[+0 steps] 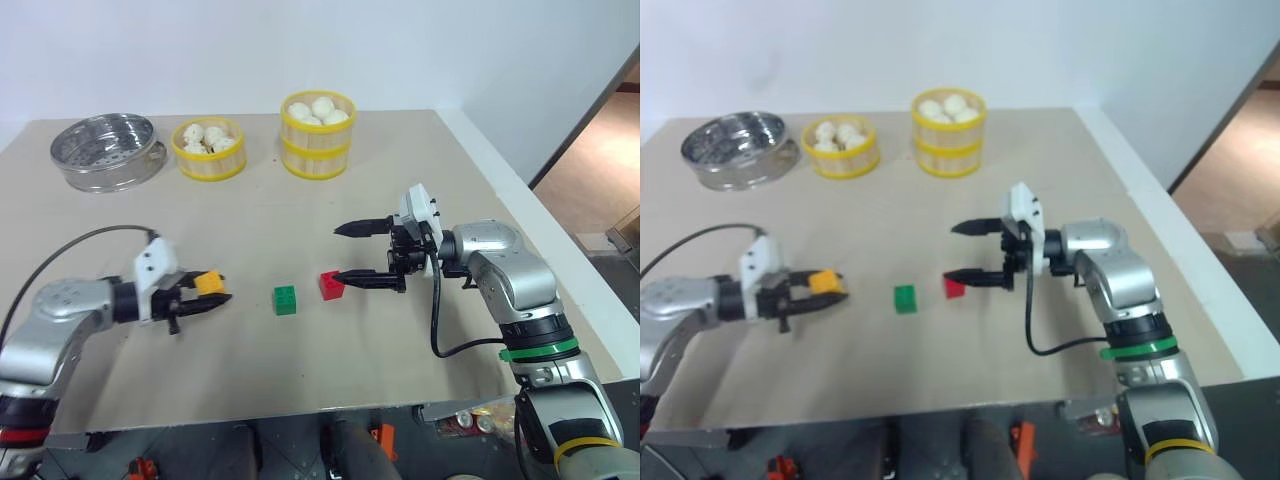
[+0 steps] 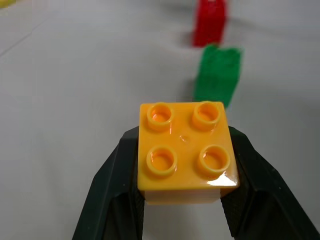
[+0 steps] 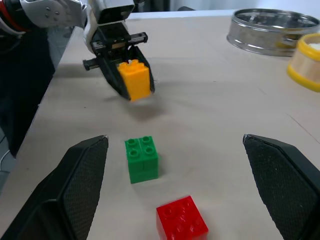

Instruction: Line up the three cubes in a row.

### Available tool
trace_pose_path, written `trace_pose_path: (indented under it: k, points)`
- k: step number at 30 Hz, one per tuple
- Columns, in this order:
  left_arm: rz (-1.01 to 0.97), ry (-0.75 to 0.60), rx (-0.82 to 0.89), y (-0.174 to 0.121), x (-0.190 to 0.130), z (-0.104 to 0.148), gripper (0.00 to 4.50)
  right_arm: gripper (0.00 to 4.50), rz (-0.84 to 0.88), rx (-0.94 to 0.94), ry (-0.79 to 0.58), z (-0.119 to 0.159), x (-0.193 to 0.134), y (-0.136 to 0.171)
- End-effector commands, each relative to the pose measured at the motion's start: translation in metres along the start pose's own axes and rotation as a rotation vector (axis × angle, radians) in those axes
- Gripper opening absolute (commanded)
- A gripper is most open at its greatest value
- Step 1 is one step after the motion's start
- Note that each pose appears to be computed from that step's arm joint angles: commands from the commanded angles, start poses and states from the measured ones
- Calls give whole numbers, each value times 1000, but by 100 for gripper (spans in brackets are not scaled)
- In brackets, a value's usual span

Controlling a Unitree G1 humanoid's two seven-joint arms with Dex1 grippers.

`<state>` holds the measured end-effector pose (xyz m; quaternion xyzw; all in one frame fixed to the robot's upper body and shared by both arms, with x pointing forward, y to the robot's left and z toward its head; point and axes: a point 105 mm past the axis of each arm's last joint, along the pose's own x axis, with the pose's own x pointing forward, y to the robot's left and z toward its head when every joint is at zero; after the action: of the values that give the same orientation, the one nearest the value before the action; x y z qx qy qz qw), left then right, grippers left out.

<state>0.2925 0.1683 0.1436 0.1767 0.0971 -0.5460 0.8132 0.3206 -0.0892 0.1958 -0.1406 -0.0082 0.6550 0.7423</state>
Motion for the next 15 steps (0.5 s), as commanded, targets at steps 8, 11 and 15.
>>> trace_pose_path:
  k: [8,11,15]
  points:
    - [-116,57,30,12,-4,-6,137,450,-54,-46,0,8,-8,0]
    - [-116,62,36,14,-9,-8,137,450,-67,-43,6,6,-11,2]
    - [-134,72,41,12,-8,-13,137,450,-78,-42,9,5,-13,3]
